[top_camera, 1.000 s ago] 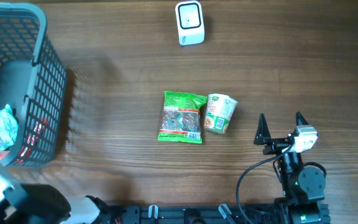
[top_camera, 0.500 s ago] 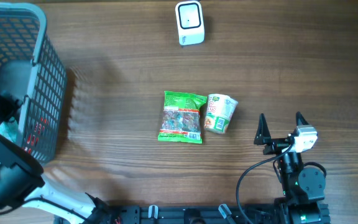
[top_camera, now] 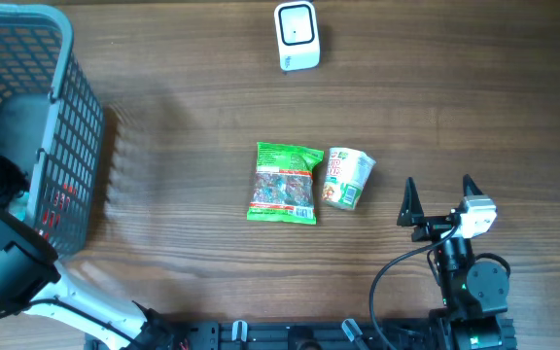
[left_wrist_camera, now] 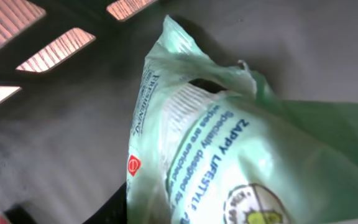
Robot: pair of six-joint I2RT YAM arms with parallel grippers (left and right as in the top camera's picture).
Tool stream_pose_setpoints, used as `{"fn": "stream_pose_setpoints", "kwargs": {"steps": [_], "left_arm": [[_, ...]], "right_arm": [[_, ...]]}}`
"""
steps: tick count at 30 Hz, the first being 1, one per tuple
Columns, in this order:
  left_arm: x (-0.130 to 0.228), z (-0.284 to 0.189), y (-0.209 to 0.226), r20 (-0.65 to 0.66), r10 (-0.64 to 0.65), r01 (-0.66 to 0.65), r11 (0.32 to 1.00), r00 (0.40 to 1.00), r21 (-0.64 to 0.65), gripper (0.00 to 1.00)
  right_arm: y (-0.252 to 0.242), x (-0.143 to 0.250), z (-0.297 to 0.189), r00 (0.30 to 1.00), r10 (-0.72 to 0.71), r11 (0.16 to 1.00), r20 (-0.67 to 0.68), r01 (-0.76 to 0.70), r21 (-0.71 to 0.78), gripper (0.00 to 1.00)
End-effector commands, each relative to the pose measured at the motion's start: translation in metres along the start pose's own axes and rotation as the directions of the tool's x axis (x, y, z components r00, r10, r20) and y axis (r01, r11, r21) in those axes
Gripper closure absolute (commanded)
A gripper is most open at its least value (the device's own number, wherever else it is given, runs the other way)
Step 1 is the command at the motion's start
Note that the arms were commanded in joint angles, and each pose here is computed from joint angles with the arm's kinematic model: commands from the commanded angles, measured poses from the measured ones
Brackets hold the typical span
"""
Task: Scan the item barcode
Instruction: 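Move the left gripper back into the basket toward the wipes pack, then grasp the light green wipes pack with the left gripper and lift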
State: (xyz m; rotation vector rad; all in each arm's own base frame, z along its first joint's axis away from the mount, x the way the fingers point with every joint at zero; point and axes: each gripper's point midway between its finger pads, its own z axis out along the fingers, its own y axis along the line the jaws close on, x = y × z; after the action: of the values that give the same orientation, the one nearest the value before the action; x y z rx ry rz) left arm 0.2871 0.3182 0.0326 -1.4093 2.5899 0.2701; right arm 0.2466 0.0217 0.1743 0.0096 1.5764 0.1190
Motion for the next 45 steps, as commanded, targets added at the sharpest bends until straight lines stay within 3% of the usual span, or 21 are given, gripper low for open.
{"fn": "stream_pose_setpoints", "kwargs": {"steps": [1, 5, 10, 13, 16, 20, 26, 33, 40, 42, 45], "left_arm": [[-0.026, -0.045, -0.016, 0.105, -0.032, 0.026, 0.998, 0.994, 0.060, 0.68], [-0.057, -0.138, -0.031, 0.313, -0.070, 0.028, 0.990, 0.947, 0.138, 0.67], [-0.062, -0.287, -0.044, 0.567, -0.191, 0.015, 0.954, 0.801, 0.300, 0.68], [-0.023, -0.354, -0.055, 0.621, -0.216, -0.053, 0.921, 0.753, 0.385, 0.72], [0.057, -0.388, -0.082, 0.597, -0.104, -0.204, 0.882, 0.795, 0.426, 0.68], [0.126, -0.384, -0.116, 0.529, 0.113, -0.376, 0.825, 0.841, 0.422, 0.65], [0.190, -0.333, -0.157, 0.387, 0.388, -0.527, 0.763, 0.836, 0.373, 0.65], [0.249, -0.233, -0.189, 0.173, 0.589, -0.612, 0.738, 0.790, 0.285, 0.63], [0.311, -0.138, -0.218, 0.089, 0.678, -0.675, 0.692, 0.729, 0.255, 0.63], [0.324, -0.117, -0.222, 0.065, 0.705, -0.697, 0.676, 0.706, 0.240, 0.57], [0.325, -0.112, -0.227, 0.067, 0.708, -0.700, 0.673, 0.703, 0.239, 0.39]], "right_arm": [[0.001, -0.001, 0.000, 1.000, -0.003, 1.000, 0.006, 0.004, -0.008, 0.00], [0.001, -0.001, 0.000, 1.000, -0.003, 1.000, 0.006, 0.004, -0.008, 0.00], [0.001, -0.001, 0.000, 1.000, -0.003, 1.000, 0.005, 0.003, -0.008, 0.00], [0.001, -0.001, 0.000, 1.000, -0.003, 1.000, 0.005, 0.003, -0.008, 0.00], [0.001, -0.001, 0.000, 1.000, -0.003, 1.000, 0.005, 0.003, -0.008, 0.00], [0.001, -0.001, 0.000, 1.000, -0.003, 1.000, 0.005, 0.003, -0.008, 0.00], [0.001, -0.001, 0.000, 1.000, -0.003, 1.000, 0.006, 0.003, -0.008, 0.00], [0.001, -0.001, 0.000, 1.000, -0.003, 1.000, 0.005, 0.003, -0.008, 0.00], [0.001, -0.001, 0.000, 1.000, -0.003, 1.000, 0.005, 0.004, -0.008, 0.00], [0.001, -0.001, 0.000, 1.000, -0.003, 1.000, 0.005, 0.003, -0.008, 0.00], [0.001, -0.001, 0.000, 1.000, -0.003, 1.000, 0.005, 0.003, -0.008, 0.00]]}}
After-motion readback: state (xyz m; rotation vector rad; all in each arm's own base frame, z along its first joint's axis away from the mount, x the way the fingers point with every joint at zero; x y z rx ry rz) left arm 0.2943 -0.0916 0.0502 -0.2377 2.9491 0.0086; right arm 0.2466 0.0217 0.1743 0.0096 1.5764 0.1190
